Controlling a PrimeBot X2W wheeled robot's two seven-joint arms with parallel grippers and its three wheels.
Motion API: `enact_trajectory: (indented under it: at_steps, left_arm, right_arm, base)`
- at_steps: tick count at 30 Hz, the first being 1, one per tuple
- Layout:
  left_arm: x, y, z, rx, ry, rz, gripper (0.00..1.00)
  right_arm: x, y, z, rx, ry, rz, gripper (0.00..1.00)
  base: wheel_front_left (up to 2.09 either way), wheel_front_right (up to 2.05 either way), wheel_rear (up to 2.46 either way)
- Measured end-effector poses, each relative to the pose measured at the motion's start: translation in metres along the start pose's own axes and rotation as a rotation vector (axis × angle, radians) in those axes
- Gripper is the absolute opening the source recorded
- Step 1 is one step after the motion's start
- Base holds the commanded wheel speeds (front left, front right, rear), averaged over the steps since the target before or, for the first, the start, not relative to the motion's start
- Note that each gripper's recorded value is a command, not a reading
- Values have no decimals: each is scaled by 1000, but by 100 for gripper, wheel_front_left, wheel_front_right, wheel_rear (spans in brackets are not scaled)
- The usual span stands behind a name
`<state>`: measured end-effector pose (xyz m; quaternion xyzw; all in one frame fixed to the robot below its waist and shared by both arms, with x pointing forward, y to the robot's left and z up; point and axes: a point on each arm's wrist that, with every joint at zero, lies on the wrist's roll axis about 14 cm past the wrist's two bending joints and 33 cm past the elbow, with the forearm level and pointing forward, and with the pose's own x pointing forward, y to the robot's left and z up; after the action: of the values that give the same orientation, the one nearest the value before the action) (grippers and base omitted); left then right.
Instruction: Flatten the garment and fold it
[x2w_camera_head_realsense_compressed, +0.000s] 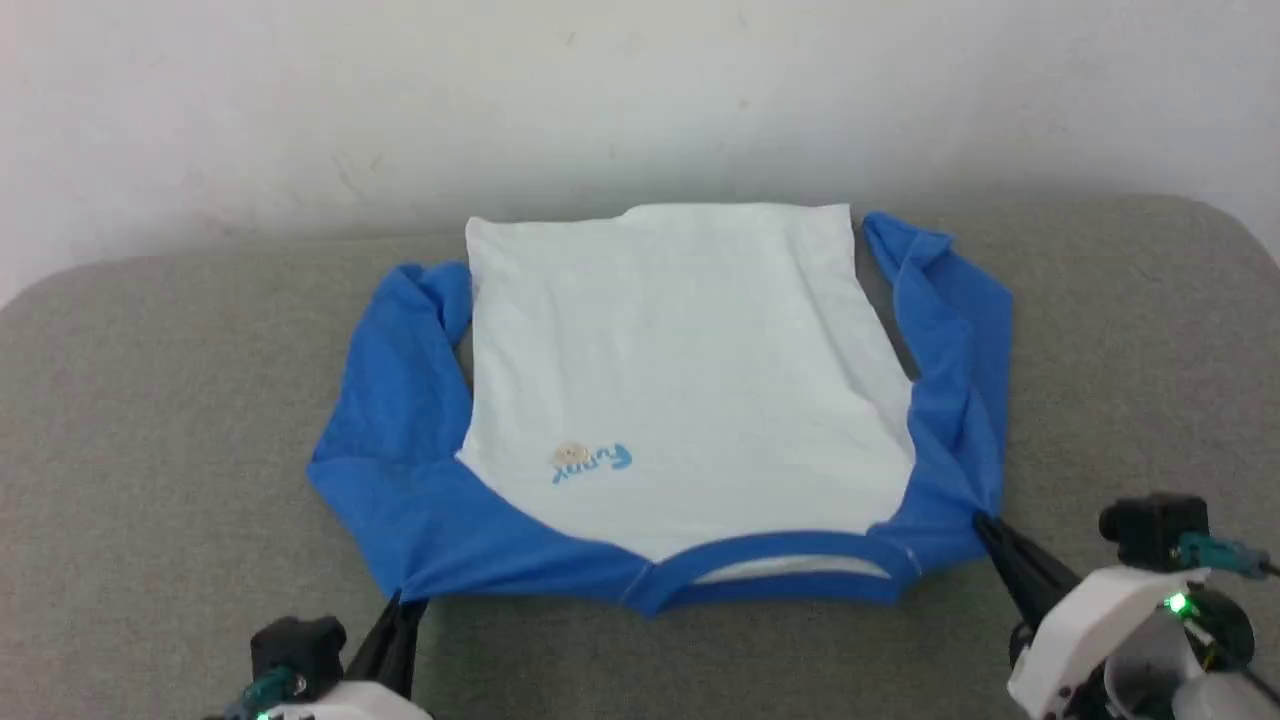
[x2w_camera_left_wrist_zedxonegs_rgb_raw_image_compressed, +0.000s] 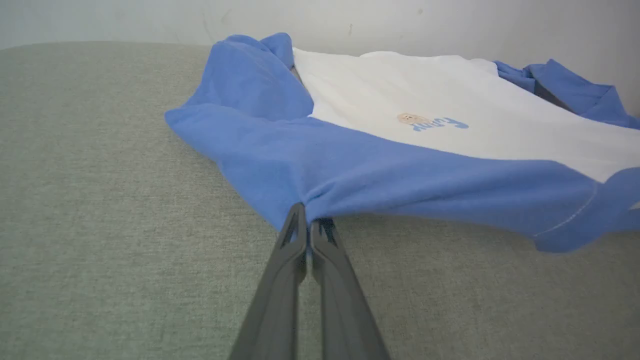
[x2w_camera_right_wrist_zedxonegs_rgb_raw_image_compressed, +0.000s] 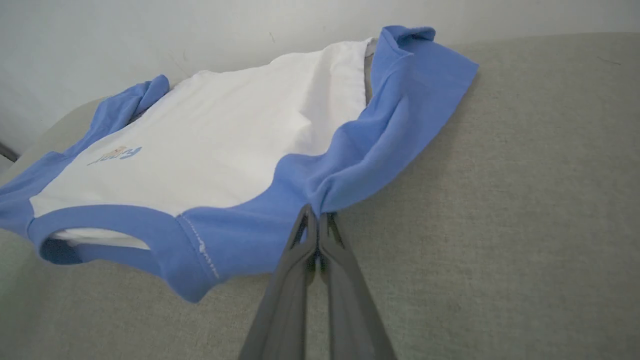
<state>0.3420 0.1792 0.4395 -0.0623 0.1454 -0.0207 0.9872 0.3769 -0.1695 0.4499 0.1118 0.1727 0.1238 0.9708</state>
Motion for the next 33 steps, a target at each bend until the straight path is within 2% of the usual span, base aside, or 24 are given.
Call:
enact_trajectory:
  at_steps: [8,15,18,19,20,21,22,26,30,33]
  left_arm:
    - [-53,6,-31,-34,178,56,0]
    - [-84,4,-77,-110,406,81,0]
    - [-90,2,-85,-135,439,82,0]
    - [-90,1,-86,-144,442,80,0]
    - [-90,-1,-86,-149,441,74,10]
    - [-89,-2,-86,-151,436,69,48]
    - [-88,-2,-84,-156,426,68,100]
    - [-78,-3,-66,-172,339,64,100]
    - [-62,9,-18,-170,147,84,100]
    - [-49,18,26,-130,-17,92,100]
  right_arm:
    - [-63,10,-47,80,153,-90,0]
    - [-93,10,-87,84,332,-160,0]
    - [-99,12,-95,80,370,-167,0]
    - [-99,13,-96,80,378,-165,18]
    - [-98,15,-96,80,378,-160,47]
    - [-97,18,-95,80,377,-153,100]
    - [-96,21,-94,77,371,-144,100]
    - [-85,29,-61,58,218,-110,100]
    - [-78,25,-6,11,-27,-117,100]
    - [-78,23,30,-45,-180,-128,100]
  base:
    - [0,0,0]
    - [0,0,0]
    - [0,0,0]
    - [0,0,0]
    - [0,0,0]
    - [0,0,0]
    - [0,0,0]
    - [0,0,0]
    - [0,0,0]
    - [0,0,0]
